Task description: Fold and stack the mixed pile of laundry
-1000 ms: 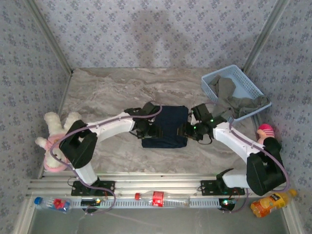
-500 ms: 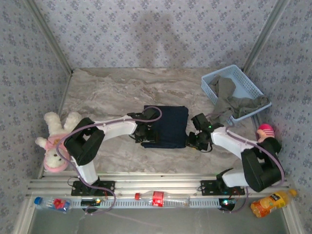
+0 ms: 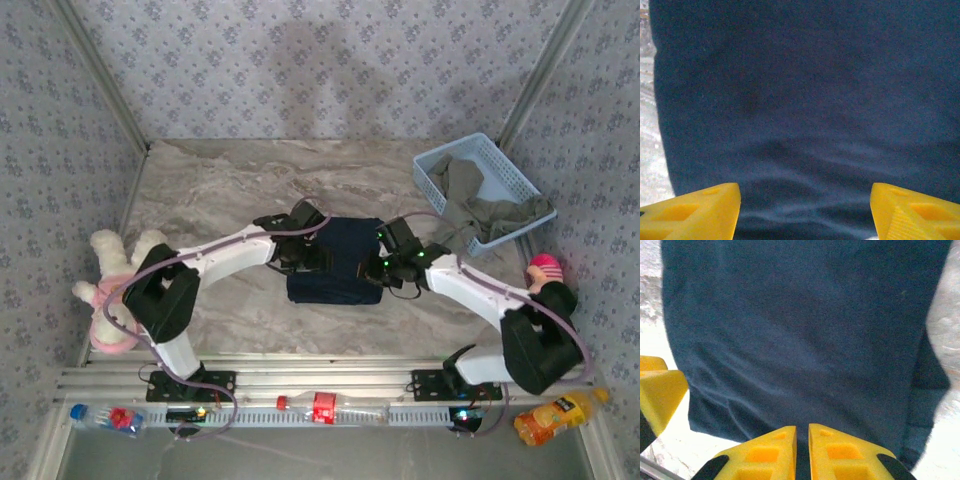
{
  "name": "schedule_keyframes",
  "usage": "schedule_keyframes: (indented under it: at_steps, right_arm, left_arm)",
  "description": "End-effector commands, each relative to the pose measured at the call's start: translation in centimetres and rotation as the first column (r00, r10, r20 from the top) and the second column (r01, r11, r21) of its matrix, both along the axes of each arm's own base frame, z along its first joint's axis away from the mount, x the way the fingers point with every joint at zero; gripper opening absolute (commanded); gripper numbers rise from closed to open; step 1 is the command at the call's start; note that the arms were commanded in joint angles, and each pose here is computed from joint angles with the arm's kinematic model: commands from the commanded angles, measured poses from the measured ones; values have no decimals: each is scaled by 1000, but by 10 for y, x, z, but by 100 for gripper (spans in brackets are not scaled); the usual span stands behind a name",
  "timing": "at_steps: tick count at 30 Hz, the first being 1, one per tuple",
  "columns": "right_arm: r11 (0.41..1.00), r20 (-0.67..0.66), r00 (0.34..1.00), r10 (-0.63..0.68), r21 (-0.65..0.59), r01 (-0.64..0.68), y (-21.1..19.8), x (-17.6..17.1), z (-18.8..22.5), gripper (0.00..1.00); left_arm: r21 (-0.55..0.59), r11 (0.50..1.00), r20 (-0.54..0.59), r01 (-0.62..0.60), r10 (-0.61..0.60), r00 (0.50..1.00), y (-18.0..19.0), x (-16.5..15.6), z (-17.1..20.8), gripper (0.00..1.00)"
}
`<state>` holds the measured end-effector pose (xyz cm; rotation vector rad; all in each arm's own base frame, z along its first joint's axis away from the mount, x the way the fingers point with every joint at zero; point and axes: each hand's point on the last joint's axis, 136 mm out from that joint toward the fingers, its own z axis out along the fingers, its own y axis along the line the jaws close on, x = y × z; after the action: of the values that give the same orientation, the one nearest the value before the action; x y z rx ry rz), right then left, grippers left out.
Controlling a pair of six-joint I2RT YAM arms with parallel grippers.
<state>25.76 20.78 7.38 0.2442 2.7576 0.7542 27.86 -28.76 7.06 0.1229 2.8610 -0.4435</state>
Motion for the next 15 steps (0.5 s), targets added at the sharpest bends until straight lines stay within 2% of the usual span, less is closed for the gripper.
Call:
schedule_keyframes:
  at_steps: [1, 6, 11, 14, 15]
  right_arm:
    - [998, -104, 993, -64, 12, 66, -9, -9, -39, 15]
    - [990, -153, 978, -139, -41, 134, -40, -17, -66, 18]
    - [998, -94, 994, -62, -9, 62, -36, -7, -32, 39]
    - [999, -10, 999, -38, -24, 38, -42, 4, 7, 67]
    - [997, 33, 998, -48, -51, 49, -50, 11, 22, 81]
  left_arm:
    - [91, 995, -98, -32, 41, 994, 21, -9, -50, 69]
    - [165, 985, -150, -53, 78, 986, 44, -18, -73, 69]
    - [164, 986, -122, -38, 58, 991, 42, -10, -45, 69]
    - [168, 986, -75, -12, 25, 997, 36, 1, -10, 72]
    - [179, 984, -55, -8, 18, 998, 35, 5, 1, 73]
